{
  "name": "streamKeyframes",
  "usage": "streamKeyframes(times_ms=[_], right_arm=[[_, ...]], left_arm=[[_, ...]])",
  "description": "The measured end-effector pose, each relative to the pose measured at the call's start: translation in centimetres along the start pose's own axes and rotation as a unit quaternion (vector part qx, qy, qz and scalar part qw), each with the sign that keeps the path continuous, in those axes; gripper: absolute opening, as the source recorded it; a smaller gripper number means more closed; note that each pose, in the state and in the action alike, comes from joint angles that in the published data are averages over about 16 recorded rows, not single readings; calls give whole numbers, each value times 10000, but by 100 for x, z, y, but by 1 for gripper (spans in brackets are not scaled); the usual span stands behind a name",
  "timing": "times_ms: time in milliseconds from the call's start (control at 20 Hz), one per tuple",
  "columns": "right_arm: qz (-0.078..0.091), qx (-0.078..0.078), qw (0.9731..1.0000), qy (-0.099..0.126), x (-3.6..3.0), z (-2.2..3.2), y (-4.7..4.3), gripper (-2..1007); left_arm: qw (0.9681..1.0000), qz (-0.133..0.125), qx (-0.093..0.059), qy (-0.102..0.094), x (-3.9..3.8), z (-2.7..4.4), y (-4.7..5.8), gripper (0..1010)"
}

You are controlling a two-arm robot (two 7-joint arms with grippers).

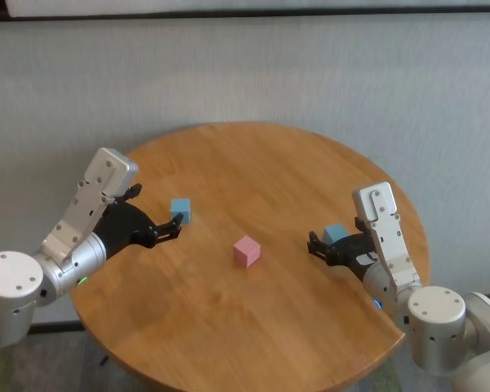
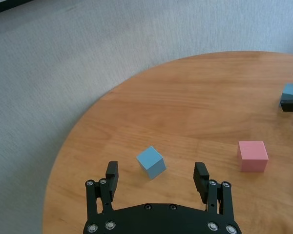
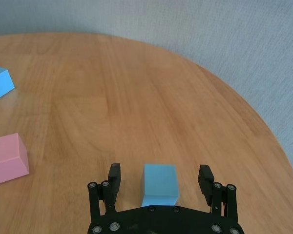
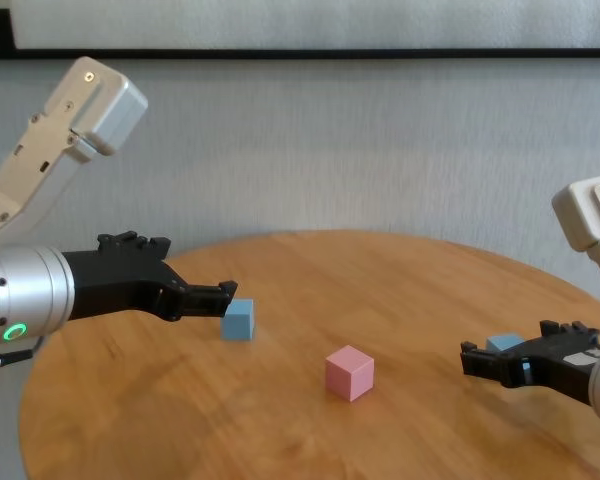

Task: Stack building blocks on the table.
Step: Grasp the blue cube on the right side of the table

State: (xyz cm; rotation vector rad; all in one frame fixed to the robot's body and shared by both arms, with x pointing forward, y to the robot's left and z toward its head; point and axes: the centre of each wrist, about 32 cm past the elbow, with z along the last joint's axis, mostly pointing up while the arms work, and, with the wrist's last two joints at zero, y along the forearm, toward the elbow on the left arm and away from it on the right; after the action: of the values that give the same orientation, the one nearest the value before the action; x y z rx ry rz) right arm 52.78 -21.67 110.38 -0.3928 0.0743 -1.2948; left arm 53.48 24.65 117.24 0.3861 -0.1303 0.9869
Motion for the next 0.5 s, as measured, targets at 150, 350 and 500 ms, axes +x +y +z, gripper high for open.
streamKeyframes(times_ms=[150,350,500], right_arm=[[-5,-9,10000,-18,-9,-8,18,1005],[-9,-15,10000,-44,-22,-15,35,1005],[-18,-29,10000,-81,-30,-19,44,1003]], left_arm=[[10000,0,0,0,0,0,0,1000],[10000,0,0,0,0,0,0,1000],[10000,0,0,0,0,0,0,1000]])
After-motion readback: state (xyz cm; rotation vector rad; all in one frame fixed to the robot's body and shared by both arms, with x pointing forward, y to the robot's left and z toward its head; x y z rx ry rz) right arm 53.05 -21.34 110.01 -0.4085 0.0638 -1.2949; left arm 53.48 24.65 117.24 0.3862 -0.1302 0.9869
